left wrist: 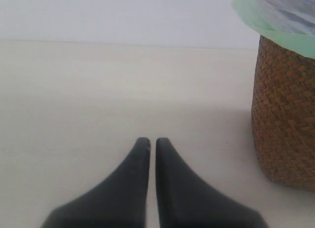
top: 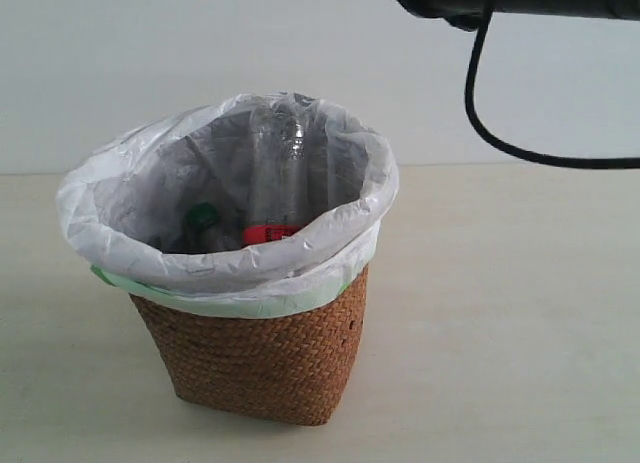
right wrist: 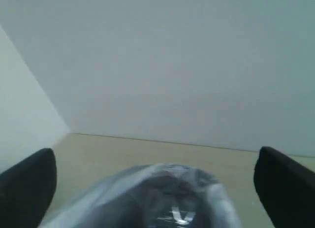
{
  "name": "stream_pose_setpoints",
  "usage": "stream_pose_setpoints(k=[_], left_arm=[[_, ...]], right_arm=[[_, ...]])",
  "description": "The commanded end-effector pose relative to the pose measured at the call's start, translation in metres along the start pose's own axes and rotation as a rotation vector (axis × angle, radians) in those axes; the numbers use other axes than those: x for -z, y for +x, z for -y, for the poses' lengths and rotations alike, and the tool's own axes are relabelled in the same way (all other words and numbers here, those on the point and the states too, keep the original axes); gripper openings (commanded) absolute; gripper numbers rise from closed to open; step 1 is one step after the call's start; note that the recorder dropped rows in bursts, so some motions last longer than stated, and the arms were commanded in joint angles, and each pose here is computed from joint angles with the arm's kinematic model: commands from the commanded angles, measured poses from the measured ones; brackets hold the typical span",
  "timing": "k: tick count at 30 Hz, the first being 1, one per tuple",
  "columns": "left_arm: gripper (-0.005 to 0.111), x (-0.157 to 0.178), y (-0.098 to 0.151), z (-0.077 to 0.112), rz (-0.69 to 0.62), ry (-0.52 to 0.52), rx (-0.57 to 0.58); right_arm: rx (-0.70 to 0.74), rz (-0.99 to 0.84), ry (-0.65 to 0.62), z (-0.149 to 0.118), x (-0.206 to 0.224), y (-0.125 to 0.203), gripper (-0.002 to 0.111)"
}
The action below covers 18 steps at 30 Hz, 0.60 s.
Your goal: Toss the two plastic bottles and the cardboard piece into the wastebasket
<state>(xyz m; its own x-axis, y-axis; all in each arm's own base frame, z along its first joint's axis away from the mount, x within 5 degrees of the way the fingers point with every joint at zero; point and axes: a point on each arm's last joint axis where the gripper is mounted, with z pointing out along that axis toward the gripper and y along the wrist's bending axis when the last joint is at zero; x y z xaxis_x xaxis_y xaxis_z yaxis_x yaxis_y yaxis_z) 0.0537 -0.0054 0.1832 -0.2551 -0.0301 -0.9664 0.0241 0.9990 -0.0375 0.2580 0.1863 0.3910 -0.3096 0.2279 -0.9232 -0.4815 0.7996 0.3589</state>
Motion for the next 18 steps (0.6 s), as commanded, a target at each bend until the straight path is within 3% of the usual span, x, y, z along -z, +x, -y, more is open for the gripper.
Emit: stream_pose_setpoints(k=[1,7,11,18], left_arm=[[0.004,0.000,0.001,0.000,0.000,-0.003,-0.007],[0.004,0.000,0.001,0.000,0.000,-0.003,-0.007],[0.004,0.000,0.001,0.000,0.000,-0.003,-0.007],[0.004,0.000,0.001,0.000,0.000,-0.003,-0.007]], right_arm=[[0.160,-0.082,0.291,0.023,0.006,-0.005,0.101],[0.321,-0.199,0.557,0.046,0.018,-0.002,0.101],[0.316,-0.287,0.659,0.062,0.025,0.000,0.101],[0.278,-0.515,0.672,0.095,0.032,0.026,0.101]])
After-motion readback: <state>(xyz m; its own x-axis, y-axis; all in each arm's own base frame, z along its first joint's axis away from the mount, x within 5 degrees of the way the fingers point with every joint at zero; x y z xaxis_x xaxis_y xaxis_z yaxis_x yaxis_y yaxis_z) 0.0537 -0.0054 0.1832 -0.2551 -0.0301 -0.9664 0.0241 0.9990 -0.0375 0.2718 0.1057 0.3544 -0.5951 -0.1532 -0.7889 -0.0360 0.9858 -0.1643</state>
